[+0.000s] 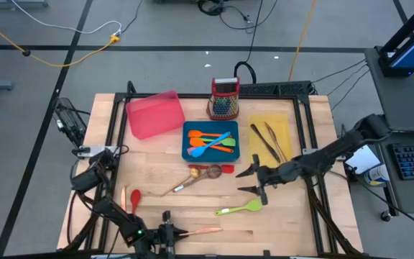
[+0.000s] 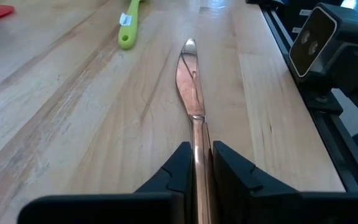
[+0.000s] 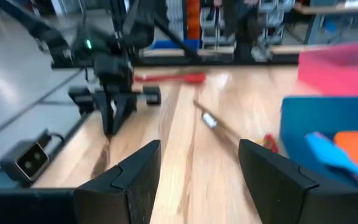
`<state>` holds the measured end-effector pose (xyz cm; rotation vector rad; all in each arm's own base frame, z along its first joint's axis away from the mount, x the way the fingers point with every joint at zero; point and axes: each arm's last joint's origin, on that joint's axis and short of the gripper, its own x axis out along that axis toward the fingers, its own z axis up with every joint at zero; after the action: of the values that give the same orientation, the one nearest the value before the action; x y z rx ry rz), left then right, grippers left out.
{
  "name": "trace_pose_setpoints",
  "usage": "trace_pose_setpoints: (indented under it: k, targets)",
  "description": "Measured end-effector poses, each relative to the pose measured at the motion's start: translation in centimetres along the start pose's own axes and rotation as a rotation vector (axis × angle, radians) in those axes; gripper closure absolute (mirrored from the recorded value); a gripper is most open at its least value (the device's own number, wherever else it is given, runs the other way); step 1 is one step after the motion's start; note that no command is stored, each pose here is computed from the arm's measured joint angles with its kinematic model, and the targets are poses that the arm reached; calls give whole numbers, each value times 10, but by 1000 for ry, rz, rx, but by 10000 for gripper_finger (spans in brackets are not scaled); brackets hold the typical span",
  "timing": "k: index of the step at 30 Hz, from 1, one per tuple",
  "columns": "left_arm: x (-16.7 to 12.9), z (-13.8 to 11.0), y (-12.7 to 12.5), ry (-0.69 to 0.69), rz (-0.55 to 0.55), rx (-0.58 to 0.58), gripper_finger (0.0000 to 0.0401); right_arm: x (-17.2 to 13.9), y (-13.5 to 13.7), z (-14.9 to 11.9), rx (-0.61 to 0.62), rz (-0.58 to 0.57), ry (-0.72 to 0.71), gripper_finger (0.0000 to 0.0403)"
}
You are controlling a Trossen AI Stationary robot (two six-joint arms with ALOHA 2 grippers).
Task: Pick & Place Kitchen Items
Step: Put the gold table knife into the yellow bin
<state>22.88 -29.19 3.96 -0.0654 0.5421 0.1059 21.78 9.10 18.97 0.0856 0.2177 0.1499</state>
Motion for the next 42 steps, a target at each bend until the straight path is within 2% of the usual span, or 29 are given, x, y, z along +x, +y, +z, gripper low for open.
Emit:
trace_pose_setpoints:
  k: [11,19,33,36,42]
  targets:
    - [16,15,5,-19,-40,-25,353,71,27,-24,-27,154,200,193]
    - [20,21,5,-59,-43,-16,352,100,51,-51,9,203,298,193]
    - [33,33,15,-108,-2,-24,351,102,80,-80,-33,264,369,193]
    - [39,38,19,-123,-2,-13,350,102,79,-87,-52,219,383,193]
    - [47,48,24,-139,-22,15,350,103,79,-91,-61,210,390,193]
